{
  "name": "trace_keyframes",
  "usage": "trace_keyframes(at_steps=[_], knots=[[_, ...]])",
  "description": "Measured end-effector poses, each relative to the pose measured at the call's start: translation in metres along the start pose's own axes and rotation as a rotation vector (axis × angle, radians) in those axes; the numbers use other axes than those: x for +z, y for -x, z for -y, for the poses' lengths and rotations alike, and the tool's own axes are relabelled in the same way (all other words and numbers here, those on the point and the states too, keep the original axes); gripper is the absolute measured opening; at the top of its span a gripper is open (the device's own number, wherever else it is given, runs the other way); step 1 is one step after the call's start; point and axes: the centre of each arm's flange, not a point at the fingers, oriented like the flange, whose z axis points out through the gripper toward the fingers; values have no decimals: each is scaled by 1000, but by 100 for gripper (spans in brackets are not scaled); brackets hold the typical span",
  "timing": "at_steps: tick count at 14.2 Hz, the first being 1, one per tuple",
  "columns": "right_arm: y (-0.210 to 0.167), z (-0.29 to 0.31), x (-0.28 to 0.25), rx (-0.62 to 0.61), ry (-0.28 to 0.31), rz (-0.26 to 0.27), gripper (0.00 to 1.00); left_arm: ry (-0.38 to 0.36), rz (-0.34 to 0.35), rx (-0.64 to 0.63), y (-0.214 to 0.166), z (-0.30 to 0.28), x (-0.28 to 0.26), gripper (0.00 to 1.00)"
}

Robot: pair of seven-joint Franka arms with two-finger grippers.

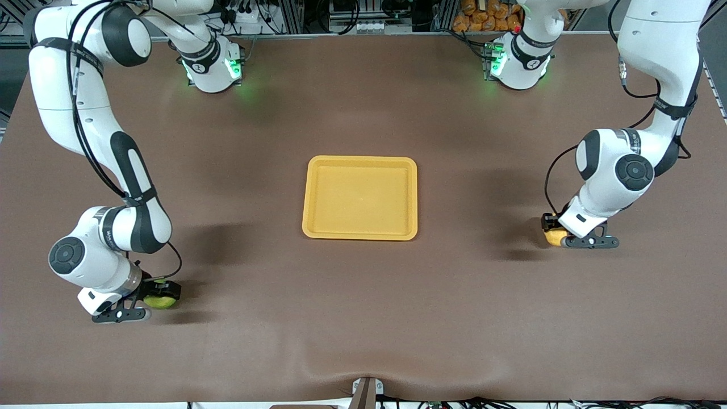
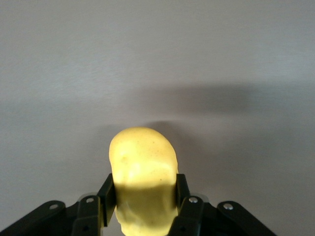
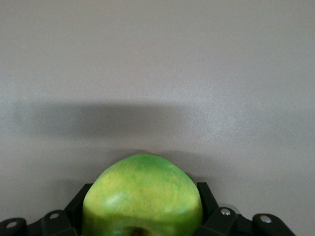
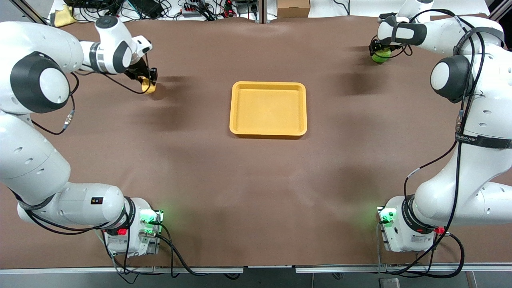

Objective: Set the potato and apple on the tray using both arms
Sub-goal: 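Carry the potato with the left gripper over the yellow tray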

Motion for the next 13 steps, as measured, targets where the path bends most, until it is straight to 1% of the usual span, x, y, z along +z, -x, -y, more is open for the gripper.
trace_keyframes(at_steps=[3, 5, 8, 9, 11, 13], knots=[[2, 0, -2, 8, -9, 70, 89, 14, 10, 46, -8, -29, -23, 52], [3, 0, -2, 8, -10, 82, 89, 26, -13, 77, -15, -49, -36, 52], [-1, 0, -8, 7, -10, 82, 89, 59, -42, 146, -21, -98, -53, 52], [-2, 0, -13, 6, -13, 98, 89, 71, -48, 167, -20, -115, -58, 52], [-6, 1, -28, 5, -21, 152, 89, 91, -61, 209, -18, -144, -66, 52], [-12, 1, -46, 4, -25, 180, 89, 106, -76, 243, -17, -166, -75, 52]])
